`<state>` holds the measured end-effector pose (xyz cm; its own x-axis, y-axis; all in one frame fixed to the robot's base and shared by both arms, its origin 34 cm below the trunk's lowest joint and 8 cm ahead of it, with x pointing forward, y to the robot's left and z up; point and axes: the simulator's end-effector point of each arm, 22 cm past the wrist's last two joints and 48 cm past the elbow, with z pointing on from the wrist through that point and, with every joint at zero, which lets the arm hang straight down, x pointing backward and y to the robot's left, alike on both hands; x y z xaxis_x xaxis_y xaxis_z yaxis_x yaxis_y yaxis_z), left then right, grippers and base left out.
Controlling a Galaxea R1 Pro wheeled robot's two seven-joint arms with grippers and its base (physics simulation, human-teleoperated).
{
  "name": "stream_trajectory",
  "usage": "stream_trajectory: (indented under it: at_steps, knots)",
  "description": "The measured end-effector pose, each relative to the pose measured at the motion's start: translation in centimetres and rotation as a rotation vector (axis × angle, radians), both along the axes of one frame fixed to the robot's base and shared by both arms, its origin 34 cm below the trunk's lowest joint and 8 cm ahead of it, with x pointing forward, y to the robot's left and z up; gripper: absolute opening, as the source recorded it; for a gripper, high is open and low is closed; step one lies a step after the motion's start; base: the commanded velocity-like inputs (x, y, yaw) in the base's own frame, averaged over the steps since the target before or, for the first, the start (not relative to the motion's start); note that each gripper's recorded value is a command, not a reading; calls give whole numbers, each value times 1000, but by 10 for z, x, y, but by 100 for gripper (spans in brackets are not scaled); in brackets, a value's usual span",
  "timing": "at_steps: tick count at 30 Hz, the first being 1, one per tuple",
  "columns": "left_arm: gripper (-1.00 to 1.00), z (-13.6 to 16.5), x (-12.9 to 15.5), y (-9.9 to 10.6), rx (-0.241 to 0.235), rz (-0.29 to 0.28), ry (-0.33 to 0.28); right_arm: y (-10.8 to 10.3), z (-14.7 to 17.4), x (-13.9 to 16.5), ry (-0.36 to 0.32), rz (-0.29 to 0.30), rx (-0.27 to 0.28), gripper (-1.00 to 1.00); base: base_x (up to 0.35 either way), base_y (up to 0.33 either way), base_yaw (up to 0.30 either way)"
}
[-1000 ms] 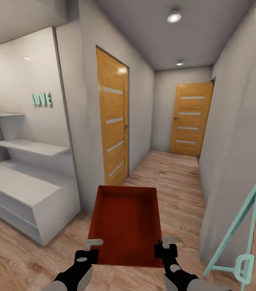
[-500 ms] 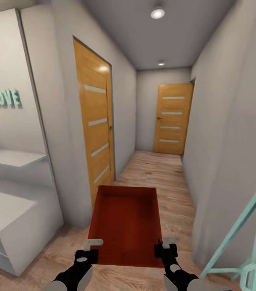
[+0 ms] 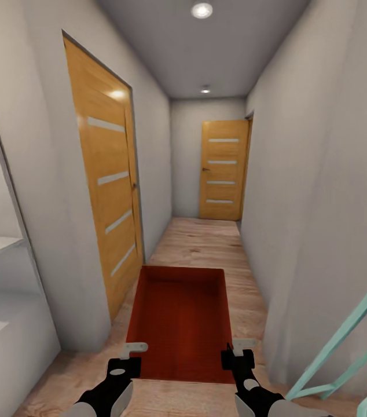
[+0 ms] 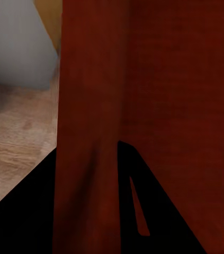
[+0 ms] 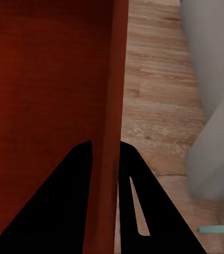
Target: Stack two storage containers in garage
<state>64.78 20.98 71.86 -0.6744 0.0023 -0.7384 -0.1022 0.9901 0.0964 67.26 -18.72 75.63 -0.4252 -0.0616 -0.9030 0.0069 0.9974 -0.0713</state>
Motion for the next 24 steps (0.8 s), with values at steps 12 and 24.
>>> stream_trajectory:
  at_steps: [12, 24]
  knots:
    - [-100, 0, 0, 0, 0, 0, 0, 0, 0, 0, 0, 0, 0, -100, 317, 185, -284]
    - [-100, 1, 0, 0, 0, 0, -2, 0, 0, 0, -1, 0, 0, -100, 317, 155, -42]
